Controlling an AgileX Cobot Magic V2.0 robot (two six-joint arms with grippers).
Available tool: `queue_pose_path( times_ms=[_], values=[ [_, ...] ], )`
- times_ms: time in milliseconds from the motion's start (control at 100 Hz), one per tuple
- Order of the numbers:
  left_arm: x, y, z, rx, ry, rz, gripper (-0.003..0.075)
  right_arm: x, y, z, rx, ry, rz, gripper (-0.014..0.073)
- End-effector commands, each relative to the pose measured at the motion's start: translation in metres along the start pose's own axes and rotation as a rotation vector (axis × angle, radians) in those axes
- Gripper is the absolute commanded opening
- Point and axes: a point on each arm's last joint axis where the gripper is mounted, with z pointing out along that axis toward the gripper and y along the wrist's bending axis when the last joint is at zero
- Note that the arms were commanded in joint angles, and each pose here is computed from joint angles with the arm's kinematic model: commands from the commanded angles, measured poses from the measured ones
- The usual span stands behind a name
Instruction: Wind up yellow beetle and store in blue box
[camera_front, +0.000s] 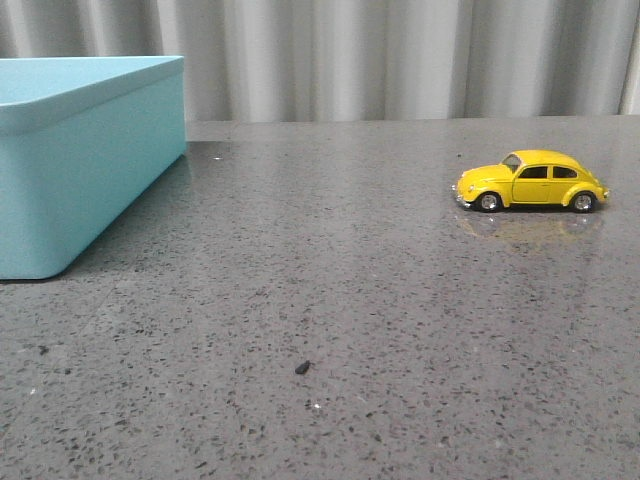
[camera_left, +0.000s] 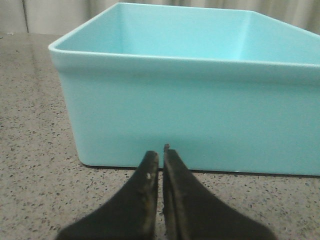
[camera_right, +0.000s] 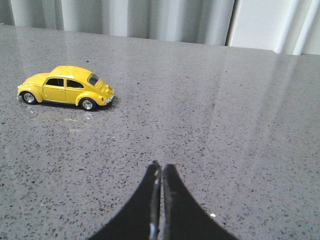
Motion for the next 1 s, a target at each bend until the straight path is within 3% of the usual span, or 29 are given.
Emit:
queue_pose_path(
  times_ms=[0, 440, 660, 850, 990],
  values=[
    [-0.001, 0.0, -0.001, 0.013, -0.094, -0.008, -0.0021, -0.001, 0.0, 0.0, 0.007, -0.084, 0.001, -0.005],
    [-0.017, -0.003, -0.003, 0.047, -0.23, -0.046, -0.0021, -0.017, -0.001, -0.001, 0.004, -0.144, 0.068, -0.005],
    [-0.057, -0.009, -0.008, 0.043, -0.291, 0.05, -0.0022, -0.056, -0.006, 0.003, -0.005, -0.099, 0.084, -0.005],
    [-0.089, -0.013, -0.009, 0.042, -0.322, 0.081, -0.0021, -0.094, -0.01, 0.017, -0.024, 0.03, 0.081, -0.005],
    [-0.099, -0.014, -0.009, 0.044, -0.334, 0.081, -0.0021, -0.104, -0.012, 0.029, -0.019, 0.002, 0.084, -0.005]
  ],
)
